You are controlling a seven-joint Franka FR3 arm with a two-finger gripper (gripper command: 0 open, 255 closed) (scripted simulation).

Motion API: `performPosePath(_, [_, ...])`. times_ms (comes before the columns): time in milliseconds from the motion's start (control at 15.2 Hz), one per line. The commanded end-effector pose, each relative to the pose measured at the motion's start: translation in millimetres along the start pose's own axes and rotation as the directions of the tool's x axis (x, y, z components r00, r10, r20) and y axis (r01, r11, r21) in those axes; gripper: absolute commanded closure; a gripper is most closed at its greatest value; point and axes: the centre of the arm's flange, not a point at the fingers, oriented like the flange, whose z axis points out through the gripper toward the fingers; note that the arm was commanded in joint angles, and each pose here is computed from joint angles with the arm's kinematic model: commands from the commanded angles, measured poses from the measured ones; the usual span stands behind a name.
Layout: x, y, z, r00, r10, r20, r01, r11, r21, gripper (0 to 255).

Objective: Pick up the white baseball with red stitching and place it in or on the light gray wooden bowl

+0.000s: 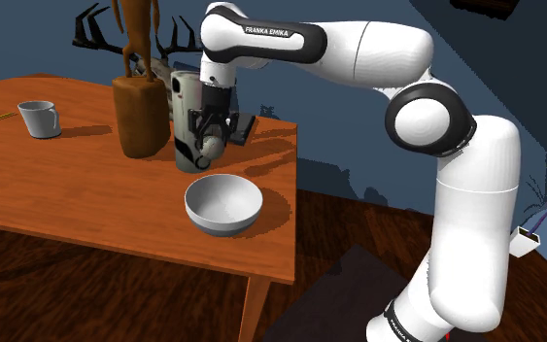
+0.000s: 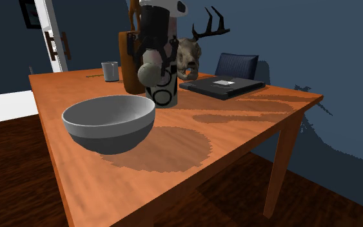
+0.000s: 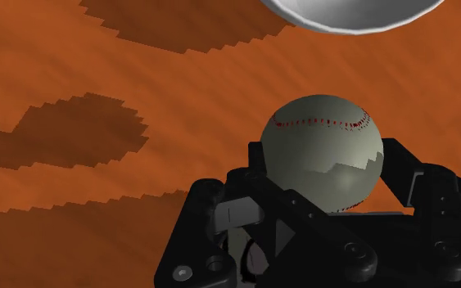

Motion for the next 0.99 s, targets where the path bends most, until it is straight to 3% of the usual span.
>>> performPosePath(0, [-1.3, -1.2, -10.5, 1.0, 0.0, 0.0, 0.0, 1.0, 0.0, 255])
performPosePath(594, [-8.0, -6.7, -56.1, 1.0, 0.0, 0.0, 0.0, 1.0, 0.0, 255])
performPosePath(924, [-71.1, -23.5, -46.4, 1.0, 0.0, 0.0, 0.0, 1.0, 0.0, 255])
